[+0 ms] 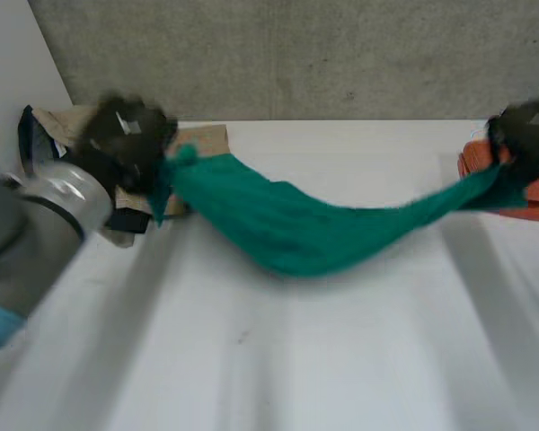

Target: Fold the laundry.

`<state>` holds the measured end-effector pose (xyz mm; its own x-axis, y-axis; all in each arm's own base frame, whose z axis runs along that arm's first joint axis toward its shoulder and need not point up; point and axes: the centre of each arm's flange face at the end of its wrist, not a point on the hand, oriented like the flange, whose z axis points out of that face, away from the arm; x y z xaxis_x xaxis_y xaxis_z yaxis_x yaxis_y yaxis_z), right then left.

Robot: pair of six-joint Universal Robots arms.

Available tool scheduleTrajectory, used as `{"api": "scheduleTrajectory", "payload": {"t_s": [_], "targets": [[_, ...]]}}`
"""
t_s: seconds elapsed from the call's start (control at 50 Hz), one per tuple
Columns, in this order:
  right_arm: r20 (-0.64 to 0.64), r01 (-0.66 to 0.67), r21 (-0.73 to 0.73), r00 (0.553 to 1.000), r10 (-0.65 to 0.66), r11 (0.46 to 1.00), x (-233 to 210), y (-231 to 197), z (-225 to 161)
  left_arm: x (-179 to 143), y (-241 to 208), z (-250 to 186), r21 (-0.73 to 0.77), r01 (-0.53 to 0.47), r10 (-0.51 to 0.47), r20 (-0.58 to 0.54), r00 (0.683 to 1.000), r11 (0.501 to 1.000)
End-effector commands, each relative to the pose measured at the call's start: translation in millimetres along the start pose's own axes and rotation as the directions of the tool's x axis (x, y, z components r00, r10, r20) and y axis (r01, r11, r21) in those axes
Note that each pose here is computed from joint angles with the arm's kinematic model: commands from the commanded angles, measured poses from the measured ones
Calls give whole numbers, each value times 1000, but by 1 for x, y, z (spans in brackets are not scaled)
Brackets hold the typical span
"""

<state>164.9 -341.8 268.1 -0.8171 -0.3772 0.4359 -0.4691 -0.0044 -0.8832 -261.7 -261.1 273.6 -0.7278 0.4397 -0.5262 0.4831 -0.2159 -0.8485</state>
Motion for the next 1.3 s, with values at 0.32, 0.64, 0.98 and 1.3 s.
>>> {"api": "scheduleTrajectory", "payload": {"t_s": [0.32,0.64,0.98,1.3], "targets": [[11,-111,128,994,110,986,-2,-38,76,3,-21,3,-31,227,-229,-68,971,973],[-271,6,192,961,47,981,-48,37,162,51,40,31,-244,223,-257,-115,960,944],[100,-5,-137,995,19,991,-69,-1,28,31,-8,14,-110,231,-241,-94,966,967],[309,17,-223,949,54,975,-136,64,4,31,2,19,-136,235,-247,-85,965,962]]}}
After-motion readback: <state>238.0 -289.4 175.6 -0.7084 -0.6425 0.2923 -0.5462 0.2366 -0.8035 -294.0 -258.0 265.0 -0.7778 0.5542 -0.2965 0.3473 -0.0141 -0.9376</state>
